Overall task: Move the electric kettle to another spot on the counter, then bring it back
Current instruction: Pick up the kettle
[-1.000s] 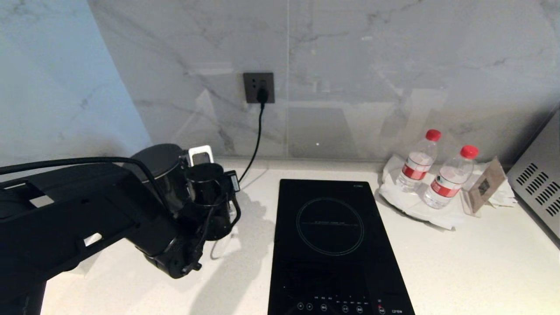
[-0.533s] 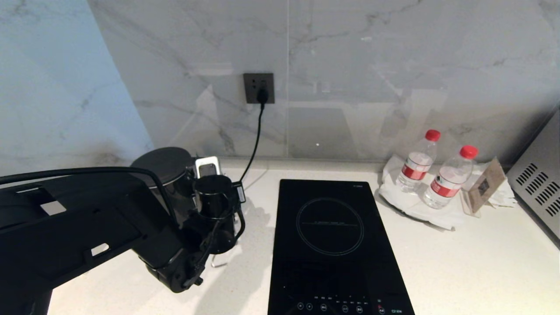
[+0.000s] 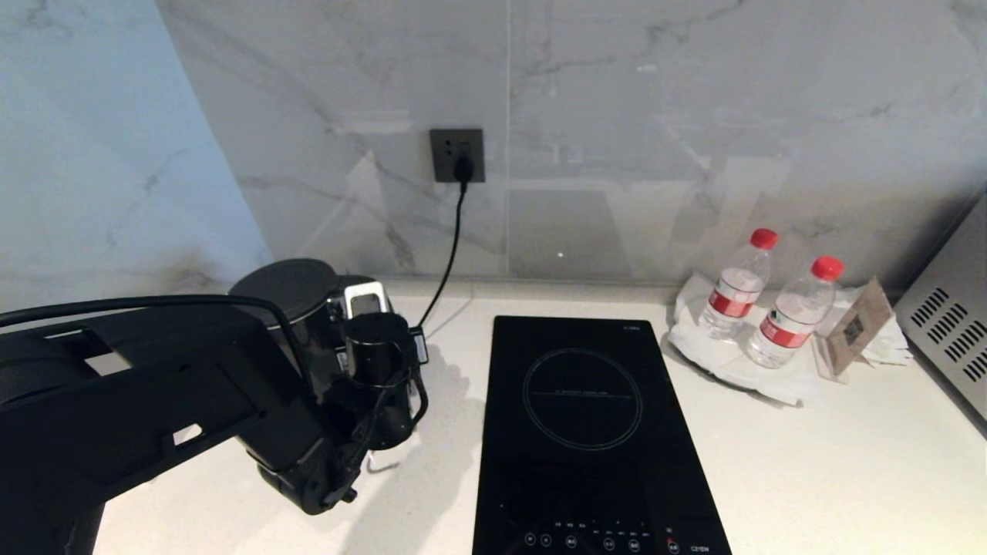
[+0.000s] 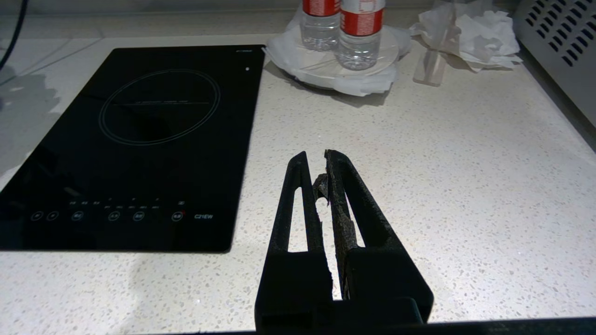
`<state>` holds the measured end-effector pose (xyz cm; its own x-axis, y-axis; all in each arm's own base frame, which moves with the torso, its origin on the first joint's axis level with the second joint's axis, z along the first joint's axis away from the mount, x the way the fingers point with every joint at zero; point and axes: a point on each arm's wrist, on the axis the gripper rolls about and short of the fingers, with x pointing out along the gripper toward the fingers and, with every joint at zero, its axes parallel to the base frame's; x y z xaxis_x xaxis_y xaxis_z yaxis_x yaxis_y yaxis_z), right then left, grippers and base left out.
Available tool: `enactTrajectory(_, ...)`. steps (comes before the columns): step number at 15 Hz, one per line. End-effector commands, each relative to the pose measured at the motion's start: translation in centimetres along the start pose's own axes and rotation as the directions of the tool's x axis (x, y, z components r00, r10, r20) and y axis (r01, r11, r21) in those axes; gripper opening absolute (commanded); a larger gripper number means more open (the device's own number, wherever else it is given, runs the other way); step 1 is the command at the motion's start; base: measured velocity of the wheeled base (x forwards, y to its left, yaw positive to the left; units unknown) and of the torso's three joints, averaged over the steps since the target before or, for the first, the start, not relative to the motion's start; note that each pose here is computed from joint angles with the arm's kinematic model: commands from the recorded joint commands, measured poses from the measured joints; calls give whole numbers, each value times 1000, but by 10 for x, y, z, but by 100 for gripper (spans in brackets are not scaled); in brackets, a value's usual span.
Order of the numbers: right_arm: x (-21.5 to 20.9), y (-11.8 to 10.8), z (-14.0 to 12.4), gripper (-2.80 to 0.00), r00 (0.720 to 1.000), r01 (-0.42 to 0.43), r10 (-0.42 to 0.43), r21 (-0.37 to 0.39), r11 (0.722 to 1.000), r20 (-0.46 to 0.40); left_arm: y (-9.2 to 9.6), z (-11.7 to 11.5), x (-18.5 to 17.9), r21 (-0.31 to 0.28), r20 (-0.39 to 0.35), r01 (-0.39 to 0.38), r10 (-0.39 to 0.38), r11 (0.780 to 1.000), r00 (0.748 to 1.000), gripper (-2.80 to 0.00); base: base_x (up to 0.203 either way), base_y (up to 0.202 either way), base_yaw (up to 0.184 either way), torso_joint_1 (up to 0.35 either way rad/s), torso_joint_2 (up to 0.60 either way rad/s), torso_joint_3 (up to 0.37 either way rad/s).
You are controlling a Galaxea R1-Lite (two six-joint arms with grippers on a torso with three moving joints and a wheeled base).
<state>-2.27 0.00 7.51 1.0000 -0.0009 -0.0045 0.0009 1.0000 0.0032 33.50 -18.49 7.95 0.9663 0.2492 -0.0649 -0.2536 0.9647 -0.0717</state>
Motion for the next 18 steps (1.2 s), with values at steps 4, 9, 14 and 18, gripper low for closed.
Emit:
enactTrajectory(4, 0, 0, 0, -280, 1000, -1, 1, 0, 1000, 0, 0, 10, -5, -35, 23, 5, -4, 999, 1000, 0, 0, 0, 0, 0, 0, 0)
enactTrajectory(9, 0, 0, 0, -280, 1000, -1, 1, 0, 1000, 0, 3, 11, -19, -67, 10, 1, 0, 998, 1000, 0, 0, 0, 0, 0, 0, 0)
enactTrajectory(14, 0, 0, 0, -280, 1000, -1, 1, 0, 1000, 0, -11, -8, -32, -57, -22, 15, -16, 998, 1000, 0, 0, 0, 0, 0, 0, 0)
enactTrajectory(18, 0, 0, 0, -280, 1000, -1, 1, 0, 1000, 0, -14, -16, -38, -52, -34, 6, -8, 999, 999, 0, 0, 0, 0, 0, 0, 0)
